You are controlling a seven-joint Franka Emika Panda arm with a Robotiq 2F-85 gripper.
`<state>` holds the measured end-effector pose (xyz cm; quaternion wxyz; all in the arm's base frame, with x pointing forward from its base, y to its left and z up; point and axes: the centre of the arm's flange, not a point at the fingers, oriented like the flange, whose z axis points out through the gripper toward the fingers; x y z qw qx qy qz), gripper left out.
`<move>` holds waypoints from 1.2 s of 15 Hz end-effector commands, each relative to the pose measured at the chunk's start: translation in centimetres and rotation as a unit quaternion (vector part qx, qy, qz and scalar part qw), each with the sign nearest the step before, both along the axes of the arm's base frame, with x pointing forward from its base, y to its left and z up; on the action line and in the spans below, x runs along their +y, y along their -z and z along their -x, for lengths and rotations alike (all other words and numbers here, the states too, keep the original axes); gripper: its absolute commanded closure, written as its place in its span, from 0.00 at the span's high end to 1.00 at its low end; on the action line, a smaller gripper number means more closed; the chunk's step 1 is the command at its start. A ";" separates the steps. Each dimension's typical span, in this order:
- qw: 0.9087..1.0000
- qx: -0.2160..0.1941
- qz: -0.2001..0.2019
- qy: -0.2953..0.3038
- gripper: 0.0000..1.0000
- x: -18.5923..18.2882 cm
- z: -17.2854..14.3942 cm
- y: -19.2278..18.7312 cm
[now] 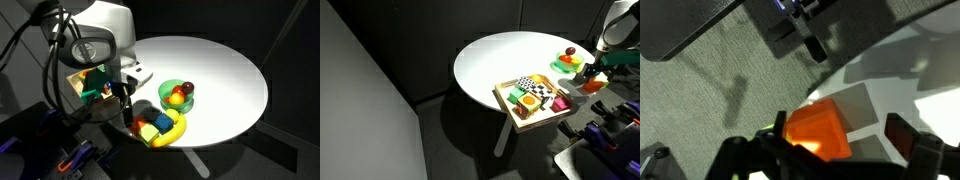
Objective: Slide the orange block a little to the right, slide the gray block a little to the right, slide the lime green block a little forward, flip the orange block to the left on the table, pick up the orange block and put it in the tray
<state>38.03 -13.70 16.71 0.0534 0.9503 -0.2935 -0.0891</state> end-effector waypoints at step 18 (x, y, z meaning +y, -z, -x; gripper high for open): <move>1.000 -0.001 0.001 0.025 1.00 -11.3 6.4 0.2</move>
